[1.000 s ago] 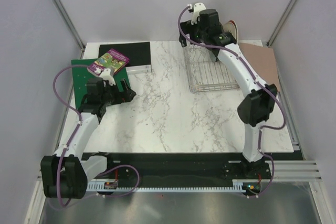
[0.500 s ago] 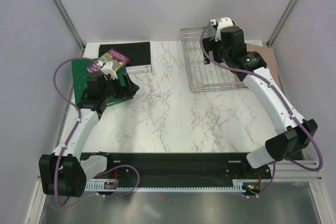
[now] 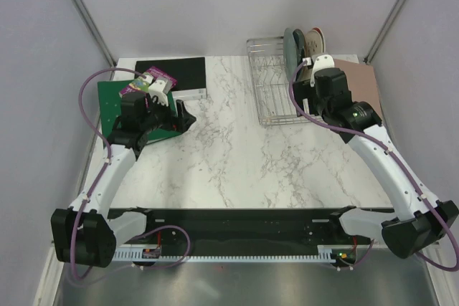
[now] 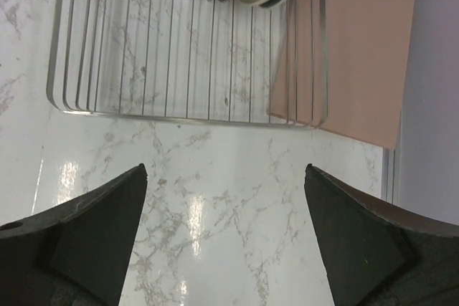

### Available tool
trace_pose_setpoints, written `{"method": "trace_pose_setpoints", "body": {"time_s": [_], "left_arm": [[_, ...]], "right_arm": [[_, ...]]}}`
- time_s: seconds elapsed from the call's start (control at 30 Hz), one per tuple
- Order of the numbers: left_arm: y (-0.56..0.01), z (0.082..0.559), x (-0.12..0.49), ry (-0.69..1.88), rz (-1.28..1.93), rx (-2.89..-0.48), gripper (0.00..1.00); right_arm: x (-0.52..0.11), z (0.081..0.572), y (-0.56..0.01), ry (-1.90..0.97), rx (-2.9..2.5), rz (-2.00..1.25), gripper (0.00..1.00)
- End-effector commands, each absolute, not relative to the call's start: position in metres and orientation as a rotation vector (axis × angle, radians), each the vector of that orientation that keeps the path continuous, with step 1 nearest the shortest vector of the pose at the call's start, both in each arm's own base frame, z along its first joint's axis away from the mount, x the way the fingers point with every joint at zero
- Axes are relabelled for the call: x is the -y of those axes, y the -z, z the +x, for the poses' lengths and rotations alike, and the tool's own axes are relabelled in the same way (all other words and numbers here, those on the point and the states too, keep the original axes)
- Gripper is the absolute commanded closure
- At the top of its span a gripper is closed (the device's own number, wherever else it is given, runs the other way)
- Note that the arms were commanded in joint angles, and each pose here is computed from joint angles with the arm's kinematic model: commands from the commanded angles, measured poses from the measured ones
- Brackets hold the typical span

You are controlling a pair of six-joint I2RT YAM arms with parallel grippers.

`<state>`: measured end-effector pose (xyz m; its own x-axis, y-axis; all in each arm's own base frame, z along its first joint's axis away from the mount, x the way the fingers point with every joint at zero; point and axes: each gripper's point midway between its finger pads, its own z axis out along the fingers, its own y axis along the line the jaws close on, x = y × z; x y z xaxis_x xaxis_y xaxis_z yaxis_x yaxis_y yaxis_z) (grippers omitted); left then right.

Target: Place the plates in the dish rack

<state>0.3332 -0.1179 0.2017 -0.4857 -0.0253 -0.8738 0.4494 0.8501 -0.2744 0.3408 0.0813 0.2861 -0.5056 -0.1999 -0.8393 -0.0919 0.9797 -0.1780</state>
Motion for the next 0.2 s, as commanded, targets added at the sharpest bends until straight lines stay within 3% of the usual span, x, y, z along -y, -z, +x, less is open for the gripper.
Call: {"method": "trace_pose_setpoints", "body": {"time_s": [0.0,0.17], "left_arm": [[-0.222,0.336,0.120,0.492,0.495,-1.919,0.00],[-0.219,0.327,0.125,0.442,0.517,-1.914,0.00]], "right_arm": [[-0.069,0.329,-0.268,0.174,-2.133,-0.173,0.02],[-0.056,0.328,-0.243,0.121,-2.193,-0.081,0.02]]}}
